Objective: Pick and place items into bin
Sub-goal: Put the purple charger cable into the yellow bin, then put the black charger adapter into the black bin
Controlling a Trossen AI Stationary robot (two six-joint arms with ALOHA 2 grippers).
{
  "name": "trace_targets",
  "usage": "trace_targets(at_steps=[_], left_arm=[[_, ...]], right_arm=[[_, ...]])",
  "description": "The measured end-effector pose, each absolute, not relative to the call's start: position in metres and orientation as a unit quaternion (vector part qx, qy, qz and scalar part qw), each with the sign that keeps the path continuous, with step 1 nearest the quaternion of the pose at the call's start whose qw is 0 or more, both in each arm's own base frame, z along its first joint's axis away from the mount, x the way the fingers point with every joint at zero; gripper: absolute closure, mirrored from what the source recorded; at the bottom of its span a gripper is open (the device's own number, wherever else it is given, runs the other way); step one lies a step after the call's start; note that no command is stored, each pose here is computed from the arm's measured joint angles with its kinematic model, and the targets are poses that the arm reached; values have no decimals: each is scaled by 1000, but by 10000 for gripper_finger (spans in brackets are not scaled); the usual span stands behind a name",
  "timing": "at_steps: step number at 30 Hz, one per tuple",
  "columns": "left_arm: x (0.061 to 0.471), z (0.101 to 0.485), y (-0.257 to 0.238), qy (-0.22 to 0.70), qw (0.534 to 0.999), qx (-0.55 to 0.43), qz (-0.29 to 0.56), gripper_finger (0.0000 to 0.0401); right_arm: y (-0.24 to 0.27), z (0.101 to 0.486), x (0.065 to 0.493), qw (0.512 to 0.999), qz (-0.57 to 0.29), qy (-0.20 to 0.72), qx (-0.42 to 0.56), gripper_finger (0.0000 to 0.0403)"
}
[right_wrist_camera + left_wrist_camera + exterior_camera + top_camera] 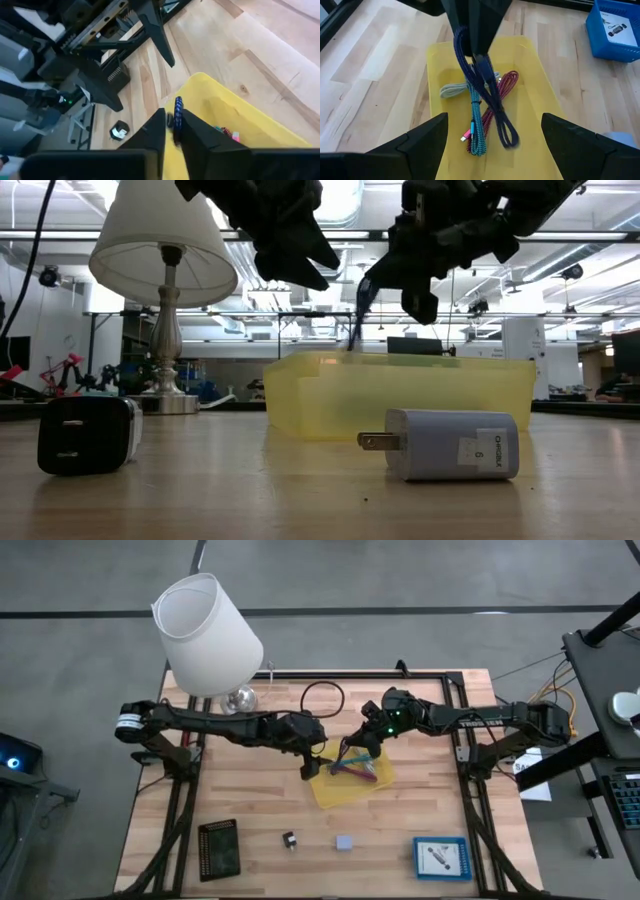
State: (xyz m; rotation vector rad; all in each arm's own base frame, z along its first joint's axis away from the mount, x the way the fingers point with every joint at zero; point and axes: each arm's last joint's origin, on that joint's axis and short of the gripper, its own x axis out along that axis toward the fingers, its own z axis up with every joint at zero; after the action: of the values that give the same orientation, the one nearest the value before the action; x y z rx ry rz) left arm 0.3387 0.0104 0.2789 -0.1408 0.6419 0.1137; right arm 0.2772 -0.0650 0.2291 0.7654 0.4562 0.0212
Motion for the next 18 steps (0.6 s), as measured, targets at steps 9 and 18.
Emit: trace_targets(at_steps=[9,18], left_arm=[[339,279,10,314,945,-70,56,98],[338,280,10,313,942,-107,62,98]], right_arm=[[-64,229,277,906,25,224,358,271],[-66,228,276,905,21,226,360,209]])
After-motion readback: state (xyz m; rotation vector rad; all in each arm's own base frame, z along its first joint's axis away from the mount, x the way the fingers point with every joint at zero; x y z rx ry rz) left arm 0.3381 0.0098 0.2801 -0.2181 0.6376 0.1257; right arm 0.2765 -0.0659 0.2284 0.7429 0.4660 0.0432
